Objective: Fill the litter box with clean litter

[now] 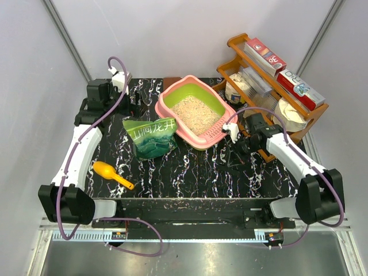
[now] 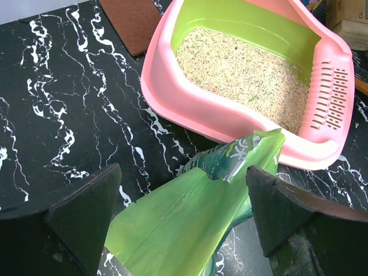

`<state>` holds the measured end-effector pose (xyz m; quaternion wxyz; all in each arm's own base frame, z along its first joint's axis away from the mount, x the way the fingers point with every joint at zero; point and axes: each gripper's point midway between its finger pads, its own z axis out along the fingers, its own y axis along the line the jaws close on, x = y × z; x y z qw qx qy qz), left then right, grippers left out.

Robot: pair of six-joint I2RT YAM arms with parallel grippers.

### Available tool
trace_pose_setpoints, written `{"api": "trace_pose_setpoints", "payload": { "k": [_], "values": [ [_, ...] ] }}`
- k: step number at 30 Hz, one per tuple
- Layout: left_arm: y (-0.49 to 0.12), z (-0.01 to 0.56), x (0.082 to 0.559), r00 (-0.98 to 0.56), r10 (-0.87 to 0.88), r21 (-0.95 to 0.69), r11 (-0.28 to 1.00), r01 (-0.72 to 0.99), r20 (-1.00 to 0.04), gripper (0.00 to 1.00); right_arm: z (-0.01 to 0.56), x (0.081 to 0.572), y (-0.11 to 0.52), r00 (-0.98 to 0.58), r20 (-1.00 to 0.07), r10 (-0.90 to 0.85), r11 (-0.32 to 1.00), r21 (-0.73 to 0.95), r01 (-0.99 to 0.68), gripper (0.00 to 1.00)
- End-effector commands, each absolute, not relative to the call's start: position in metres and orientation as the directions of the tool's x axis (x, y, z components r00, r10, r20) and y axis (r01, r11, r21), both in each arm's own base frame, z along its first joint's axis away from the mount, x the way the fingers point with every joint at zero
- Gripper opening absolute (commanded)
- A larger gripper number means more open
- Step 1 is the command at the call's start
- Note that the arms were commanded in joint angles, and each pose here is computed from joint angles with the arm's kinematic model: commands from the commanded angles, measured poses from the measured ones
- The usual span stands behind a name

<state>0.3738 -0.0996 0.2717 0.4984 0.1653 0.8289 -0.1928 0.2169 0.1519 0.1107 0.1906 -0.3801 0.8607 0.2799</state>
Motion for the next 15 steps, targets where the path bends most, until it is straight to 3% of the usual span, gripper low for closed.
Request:
{"api": "trace_pose_setpoints", "payload": {
  "k": [1, 9, 13, 15],
  "values": [
    [-0.092, 0.304, 0.392, -0.374, 0.048, -0.124, 0.898, 0.423, -0.926, 0.95, 0.084, 0.218, 0.146, -0.605, -0.527, -0.597, 0.514, 0.328, -0.793, 0.01],
    [-0.075, 0.311, 0.400, -0.368, 0.023, -0.106, 0.939, 0.326, -0.930, 0.99, 0.054, 0.232, 0.130, -0.675, -0.447, -0.587, 0.580, 0.350, -0.736, 0.17],
    [-0.059, 0.310, 0.405, -0.435, -0.145, -0.257, 0.943, 0.210, -0.889, 0.99, 0.053, 0.233, 0.123, -0.672, -0.440, -0.595, 0.597, 0.318, -0.737, 0.49],
    [-0.038, 0.299, 0.407, -0.494, -0.184, -0.290, 0.945, 0.148, -0.850, 0.99, 0.059, 0.236, 0.121, -0.670, -0.444, -0.595, 0.605, 0.302, -0.737, 0.53]
  ]
}}
